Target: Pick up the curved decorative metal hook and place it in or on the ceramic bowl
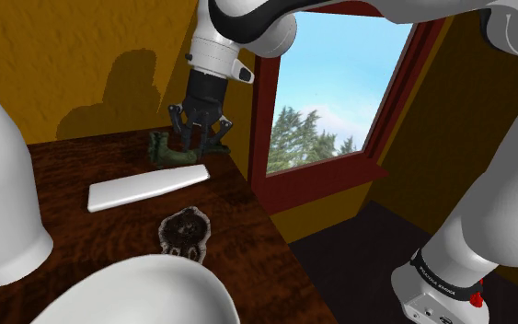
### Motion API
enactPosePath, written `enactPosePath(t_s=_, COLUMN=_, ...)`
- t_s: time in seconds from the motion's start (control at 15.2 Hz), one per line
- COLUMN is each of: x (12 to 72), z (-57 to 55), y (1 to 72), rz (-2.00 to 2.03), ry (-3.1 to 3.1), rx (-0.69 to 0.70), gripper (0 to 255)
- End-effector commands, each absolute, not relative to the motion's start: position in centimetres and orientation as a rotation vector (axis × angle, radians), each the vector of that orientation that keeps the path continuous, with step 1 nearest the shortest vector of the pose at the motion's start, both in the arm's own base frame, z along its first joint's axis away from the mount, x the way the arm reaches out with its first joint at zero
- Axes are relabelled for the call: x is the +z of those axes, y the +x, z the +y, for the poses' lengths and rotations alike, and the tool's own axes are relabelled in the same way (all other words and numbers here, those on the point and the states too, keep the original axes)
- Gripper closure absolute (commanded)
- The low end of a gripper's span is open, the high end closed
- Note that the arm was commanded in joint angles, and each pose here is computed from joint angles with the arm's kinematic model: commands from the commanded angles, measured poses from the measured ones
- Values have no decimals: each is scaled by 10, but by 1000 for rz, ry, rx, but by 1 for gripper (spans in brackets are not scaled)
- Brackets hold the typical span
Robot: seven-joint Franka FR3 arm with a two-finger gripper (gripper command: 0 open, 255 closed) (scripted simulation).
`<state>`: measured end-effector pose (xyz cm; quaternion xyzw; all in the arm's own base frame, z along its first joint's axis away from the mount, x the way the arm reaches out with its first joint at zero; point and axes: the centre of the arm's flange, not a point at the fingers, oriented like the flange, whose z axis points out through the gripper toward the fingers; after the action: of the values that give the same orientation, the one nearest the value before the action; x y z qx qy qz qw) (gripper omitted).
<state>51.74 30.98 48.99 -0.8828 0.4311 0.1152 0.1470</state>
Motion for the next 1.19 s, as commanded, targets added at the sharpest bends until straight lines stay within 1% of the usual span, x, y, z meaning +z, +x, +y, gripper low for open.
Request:
enactPosePath(t_s=0.0, x=489, z=310, y=517, rz=1240, ry=-2542, rx=334, gripper=255)
enactPosePath(t_s=0.4, x=489, z=310, y=517, rz=1240, ry=-2542, rx=334, gripper=255)
enactPosePath(t_s=1.12, x=547, z=310, y=517, rz=1240, ry=-2542, rx=334, gripper=255)
